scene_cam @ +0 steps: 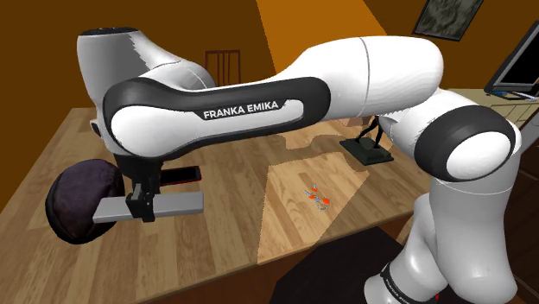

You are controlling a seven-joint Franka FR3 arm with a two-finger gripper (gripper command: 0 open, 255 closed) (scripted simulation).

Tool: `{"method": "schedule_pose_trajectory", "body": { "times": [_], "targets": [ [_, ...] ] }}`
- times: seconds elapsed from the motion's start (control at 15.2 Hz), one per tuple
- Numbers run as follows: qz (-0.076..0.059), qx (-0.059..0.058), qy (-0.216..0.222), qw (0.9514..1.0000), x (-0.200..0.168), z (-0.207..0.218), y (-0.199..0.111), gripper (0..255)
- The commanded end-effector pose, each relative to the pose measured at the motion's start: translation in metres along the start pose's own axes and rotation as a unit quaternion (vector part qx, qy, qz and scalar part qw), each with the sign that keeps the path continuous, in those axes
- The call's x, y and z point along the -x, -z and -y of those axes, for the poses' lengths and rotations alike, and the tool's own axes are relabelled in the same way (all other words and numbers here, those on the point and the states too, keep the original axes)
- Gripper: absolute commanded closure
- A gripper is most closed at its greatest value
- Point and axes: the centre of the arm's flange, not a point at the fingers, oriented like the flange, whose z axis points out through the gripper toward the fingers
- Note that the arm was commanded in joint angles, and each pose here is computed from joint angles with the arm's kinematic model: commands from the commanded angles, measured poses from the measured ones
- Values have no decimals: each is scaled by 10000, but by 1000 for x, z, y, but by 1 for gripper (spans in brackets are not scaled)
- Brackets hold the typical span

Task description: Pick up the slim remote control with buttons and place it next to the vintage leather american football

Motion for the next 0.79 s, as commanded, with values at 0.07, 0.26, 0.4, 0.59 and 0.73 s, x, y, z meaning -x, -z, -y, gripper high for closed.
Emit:
{"method": "schedule_pose_trajectory", "body": {
  "times": [0.07, 0.26, 0.4, 0.59, 0.73],
  "targets": [
    [-4, 1, 1, 10000, 0, 0, -16, 255],
    [-4, 1, 1, 10000, 0, 0, -32, 255],
    [-4, 1, 1, 10000, -1, 0, -42, 255],
    [-4, 1, 1, 10000, -1, -1, -58, 255],
    [-4, 1, 1, 10000, -1, -1, -69, 255]
  ]
}}
